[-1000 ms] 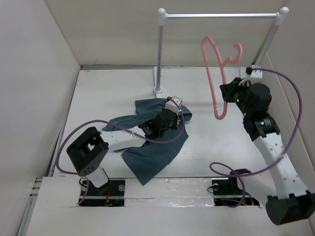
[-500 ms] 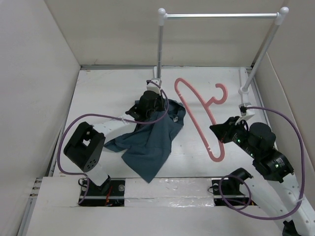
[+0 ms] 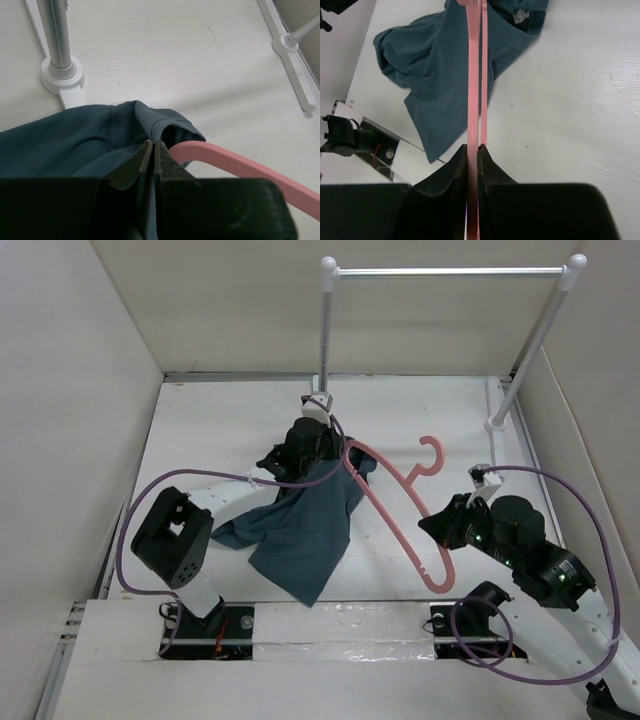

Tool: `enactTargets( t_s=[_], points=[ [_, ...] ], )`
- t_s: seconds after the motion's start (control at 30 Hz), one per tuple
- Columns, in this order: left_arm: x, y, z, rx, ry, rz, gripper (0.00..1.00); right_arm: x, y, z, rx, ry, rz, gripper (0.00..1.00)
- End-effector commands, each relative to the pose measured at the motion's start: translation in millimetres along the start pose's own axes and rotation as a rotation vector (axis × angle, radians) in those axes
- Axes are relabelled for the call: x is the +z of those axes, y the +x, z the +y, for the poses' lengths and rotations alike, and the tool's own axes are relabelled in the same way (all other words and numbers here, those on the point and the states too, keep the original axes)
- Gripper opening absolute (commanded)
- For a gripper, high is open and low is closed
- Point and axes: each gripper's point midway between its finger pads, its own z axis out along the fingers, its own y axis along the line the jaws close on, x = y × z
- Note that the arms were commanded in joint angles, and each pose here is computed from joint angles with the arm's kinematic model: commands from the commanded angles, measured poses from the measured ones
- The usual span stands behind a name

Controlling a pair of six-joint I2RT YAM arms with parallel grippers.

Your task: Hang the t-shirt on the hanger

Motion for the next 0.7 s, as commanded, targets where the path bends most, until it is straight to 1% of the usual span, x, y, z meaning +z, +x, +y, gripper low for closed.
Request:
enactTargets(
  t_s=[0.0,0.13,0.23,0.33,0.37,0.47,0.53,0.57,0.63,0.67],
  points=[
    [-15.7,-38.8,-14.7,-0.035,0.053,-0.096,0.0,9.7,-11.5,0.5,0.006,0.012,-0.048,0.0],
    [-27.3,-42.9,-14.0,-0.032,0.06,-0.114,0.0,26.9,-12.4,-0.5,-0.001,0.016,-0.044,0.0],
    [-37.4,-50.8,-18.1,-0.033,0.086,-0.138,0.0,42.0,-7.9,1.4,-0.006,0.009,-0.015,0.0],
    [-47.2,-54.6,-33.8,-0.017,0.127,-0.149,0.0,49.2,-10.3,16.2,-0.011,-0.04,-0.026,0.0],
    [-52.4,-57.8,-39.8,-0.011,0.141,-0.158,0.0,53.2,-7.0,20.0,-0.016,-0.048,-0.011,0.0],
    [-70.0,-68.3,-58.5,-0.035,0.242,-0.169,0.0,62.6,-10.1,30.2,-0.02,-0.078,-0.019,0.0],
    [-82.5,-68.4,-70.2,-0.058,0.318,-0.163,0.0,66.9,-19.5,42.2,-0.022,-0.124,-0.062,0.0],
    [-93.9,-75.5,-74.7,-0.066,0.347,-0.18,0.0,69.9,-25.0,39.8,-0.018,-0.109,-0.092,0.0],
    [-104.7,-75.6,-76.7,-0.085,0.371,-0.179,0.0,72.6,-41.7,46.2,-0.006,-0.121,-0.173,0.0],
    [-116.1,-84.6,-78.0,-0.094,0.382,-0.203,0.0,73.9,-46.9,45.2,0.002,-0.112,-0.199,0.0]
  ],
)
